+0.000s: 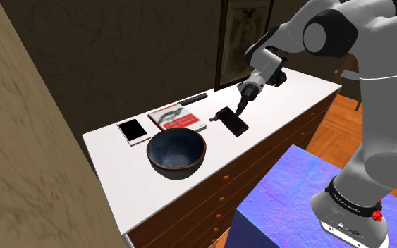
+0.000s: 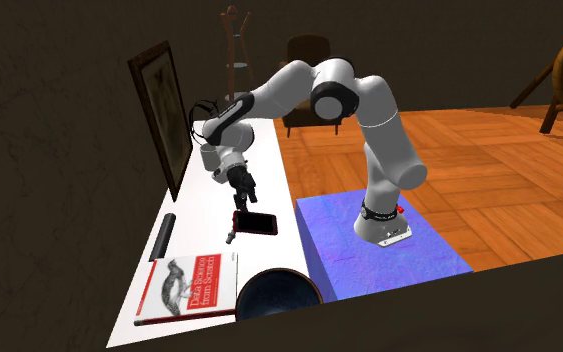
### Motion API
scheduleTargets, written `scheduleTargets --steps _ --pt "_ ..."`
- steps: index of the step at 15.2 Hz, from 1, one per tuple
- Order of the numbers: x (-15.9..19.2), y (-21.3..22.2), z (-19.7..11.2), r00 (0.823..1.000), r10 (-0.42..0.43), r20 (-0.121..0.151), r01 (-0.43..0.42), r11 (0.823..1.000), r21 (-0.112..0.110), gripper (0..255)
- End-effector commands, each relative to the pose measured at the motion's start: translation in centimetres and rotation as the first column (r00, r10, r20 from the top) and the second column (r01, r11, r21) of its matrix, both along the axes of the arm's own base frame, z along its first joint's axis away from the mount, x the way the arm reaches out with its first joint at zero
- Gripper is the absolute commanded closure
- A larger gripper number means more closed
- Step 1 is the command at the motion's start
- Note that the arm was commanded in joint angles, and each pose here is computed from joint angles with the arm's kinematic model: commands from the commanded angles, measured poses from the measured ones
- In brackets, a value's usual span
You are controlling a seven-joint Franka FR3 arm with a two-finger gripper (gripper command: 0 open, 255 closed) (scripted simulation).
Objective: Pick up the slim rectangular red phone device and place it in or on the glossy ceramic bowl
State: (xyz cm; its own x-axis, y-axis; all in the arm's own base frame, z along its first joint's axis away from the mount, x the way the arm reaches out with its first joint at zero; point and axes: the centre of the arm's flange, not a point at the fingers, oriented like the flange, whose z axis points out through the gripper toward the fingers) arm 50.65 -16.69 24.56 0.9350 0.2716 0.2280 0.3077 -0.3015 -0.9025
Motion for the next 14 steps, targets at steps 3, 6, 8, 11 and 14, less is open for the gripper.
scheduleTargets --steps 3,6,8,11,14 --pt "-0.08 1.57 -0.97 1.000 0.018 -0.017 -0.018 1.000 0.013 0" --pt "-0.08 1.57 -0.97 1.000 0.018 -0.017 -0.018 1.000 0.013 0" --pt "-0.13 1.71 -1.20 1.000 0.018 -0.016 -0.018 1.000 0.012 255" --pt "-0.51 1.59 -1.36 1.000 0.018 -0.016 -0.018 1.000 0.012 255" --pt "-0.59 1.55 -1.32 1.000 0.018 -0.016 -0.018 1.000 0.012 255"
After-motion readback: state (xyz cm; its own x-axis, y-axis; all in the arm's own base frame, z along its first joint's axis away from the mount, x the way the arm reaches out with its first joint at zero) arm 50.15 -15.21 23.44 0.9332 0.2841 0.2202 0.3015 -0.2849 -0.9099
